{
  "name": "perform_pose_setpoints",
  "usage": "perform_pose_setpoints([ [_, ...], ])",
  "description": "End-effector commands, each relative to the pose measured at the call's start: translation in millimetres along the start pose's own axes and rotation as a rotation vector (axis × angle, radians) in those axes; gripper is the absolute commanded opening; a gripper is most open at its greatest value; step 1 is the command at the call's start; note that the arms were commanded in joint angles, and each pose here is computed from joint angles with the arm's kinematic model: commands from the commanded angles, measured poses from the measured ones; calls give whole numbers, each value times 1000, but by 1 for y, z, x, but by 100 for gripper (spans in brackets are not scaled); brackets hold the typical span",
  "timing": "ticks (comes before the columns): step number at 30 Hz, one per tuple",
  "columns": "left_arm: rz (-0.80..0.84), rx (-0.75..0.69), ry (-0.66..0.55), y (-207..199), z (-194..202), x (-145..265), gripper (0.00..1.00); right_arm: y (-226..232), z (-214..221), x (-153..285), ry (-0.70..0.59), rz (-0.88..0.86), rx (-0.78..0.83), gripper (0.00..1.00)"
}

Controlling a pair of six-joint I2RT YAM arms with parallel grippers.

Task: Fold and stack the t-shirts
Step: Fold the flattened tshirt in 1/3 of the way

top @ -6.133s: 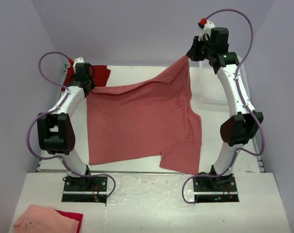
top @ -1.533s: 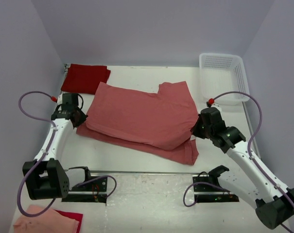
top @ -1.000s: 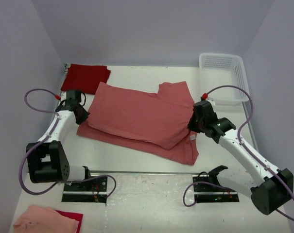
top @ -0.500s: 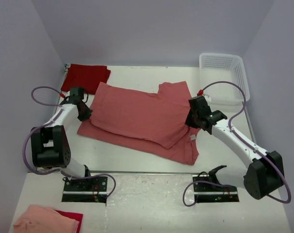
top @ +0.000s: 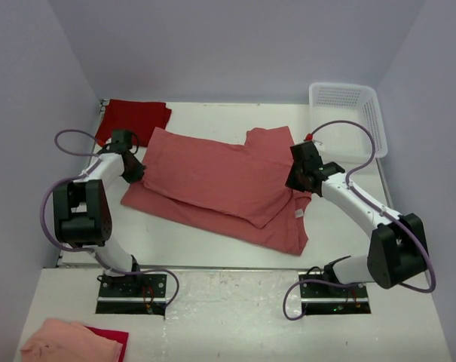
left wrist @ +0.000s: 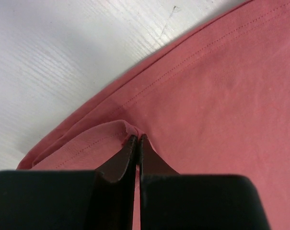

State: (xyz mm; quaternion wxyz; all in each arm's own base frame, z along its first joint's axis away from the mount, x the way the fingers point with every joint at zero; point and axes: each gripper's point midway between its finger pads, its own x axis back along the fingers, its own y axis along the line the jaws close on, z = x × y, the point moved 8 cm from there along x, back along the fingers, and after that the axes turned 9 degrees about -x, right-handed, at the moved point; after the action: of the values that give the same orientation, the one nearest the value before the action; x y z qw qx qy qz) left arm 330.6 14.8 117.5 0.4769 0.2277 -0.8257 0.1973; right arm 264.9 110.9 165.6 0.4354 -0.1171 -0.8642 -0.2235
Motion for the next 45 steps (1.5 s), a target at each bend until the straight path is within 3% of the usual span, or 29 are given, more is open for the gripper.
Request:
perform_pose_setpoints([
  [1, 31, 18, -53, -9, -17, 0, 0, 16, -17, 1, -48, -52, -2, 0],
  [13, -20, 64, -55, -6, -16, -4, 0, 16, -23, -14, -41, -22, 6, 0],
  [17, -17, 88, -97, -4, -19, 4, 16, 12, -28, -14, -51, -16, -2, 0],
  [25, 45, 109, -192, -5, -21, 16, 25, 10, -37, -19, -52, -7, -16, 0],
  [30, 54, 116, -241, -6, -29, 25, 48, 17, -44, -29, -41, -7, -17, 0],
  [34, 70, 110, -255, -8, -29, 32, 54, 22, -52, -40, -38, 6, -18, 1],
  [35, 78, 107, -270, -9, -29, 38, 54, 24, -55, -41, -39, 3, -10, 6],
  [38, 99, 92, -285, -6, -22, 51, 54, 25, -57, -43, -39, 6, -8, 44],
  [39, 102, 88, -287, -5, -20, 54, 54, 26, -58, -40, -48, -2, -11, 65],
  [42, 103, 63, -309, 1, -12, 64, 54, 24, -62, -33, -84, -2, 3, 80],
  [45, 67, 21, -322, 9, -7, 64, 53, 27, -61, -19, -70, -61, 53, 79],
])
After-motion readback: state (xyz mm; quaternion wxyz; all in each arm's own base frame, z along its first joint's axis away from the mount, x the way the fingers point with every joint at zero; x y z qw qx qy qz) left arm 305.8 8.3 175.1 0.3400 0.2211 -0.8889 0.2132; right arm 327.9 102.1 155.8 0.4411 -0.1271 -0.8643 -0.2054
